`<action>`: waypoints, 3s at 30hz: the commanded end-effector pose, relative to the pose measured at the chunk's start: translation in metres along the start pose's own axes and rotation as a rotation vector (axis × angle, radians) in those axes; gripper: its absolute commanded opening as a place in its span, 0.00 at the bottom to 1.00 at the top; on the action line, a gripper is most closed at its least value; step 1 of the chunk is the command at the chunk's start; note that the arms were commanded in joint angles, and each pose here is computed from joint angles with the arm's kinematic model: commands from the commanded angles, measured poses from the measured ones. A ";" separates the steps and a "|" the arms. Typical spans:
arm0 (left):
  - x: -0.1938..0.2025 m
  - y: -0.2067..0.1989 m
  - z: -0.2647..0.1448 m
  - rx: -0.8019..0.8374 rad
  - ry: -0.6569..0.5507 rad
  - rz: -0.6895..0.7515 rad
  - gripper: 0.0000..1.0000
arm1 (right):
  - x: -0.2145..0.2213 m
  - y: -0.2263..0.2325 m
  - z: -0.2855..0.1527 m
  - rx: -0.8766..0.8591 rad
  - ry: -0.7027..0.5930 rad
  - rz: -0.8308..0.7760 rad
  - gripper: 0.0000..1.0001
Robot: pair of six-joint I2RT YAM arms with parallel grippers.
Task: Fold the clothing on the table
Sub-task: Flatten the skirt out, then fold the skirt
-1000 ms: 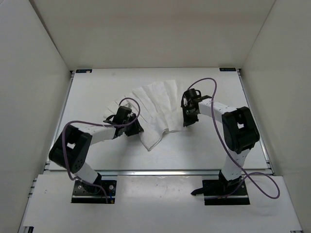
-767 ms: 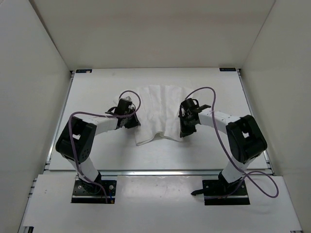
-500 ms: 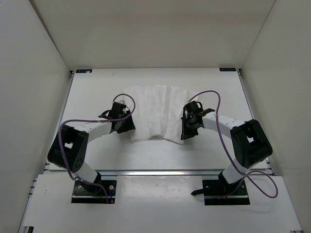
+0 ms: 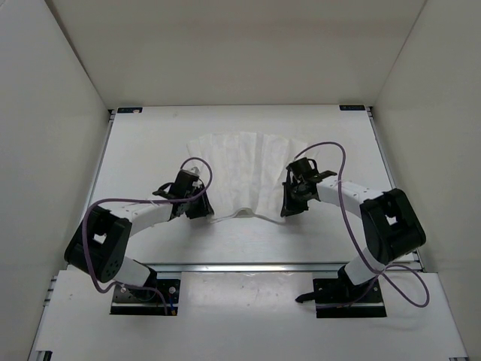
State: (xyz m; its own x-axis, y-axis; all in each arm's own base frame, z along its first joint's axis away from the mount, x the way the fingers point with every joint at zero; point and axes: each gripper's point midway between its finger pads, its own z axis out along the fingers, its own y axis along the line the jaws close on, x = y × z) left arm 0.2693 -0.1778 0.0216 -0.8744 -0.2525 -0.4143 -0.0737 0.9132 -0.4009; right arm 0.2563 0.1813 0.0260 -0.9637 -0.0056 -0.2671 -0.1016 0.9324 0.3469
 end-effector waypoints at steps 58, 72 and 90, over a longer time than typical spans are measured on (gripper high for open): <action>-0.073 -0.022 -0.115 0.154 -0.229 -0.040 0.00 | -0.067 0.032 -0.140 -0.300 -0.450 -0.081 0.00; 0.073 0.047 -0.082 0.105 -0.053 -0.155 0.00 | 0.080 -0.009 -0.073 -0.066 -0.067 0.105 0.00; -0.296 -0.115 -0.223 0.178 -0.595 0.051 0.00 | -0.264 0.106 -0.287 -0.008 -0.808 -0.310 0.00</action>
State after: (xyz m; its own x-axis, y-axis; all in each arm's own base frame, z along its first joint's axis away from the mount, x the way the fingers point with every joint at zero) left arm 0.4494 -0.1538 0.3216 -0.5433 -0.4275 -0.7225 0.0706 0.8343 -0.5468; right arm 0.4492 0.1879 0.3501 -0.5330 0.1029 -0.8399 -0.3318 0.8876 0.3194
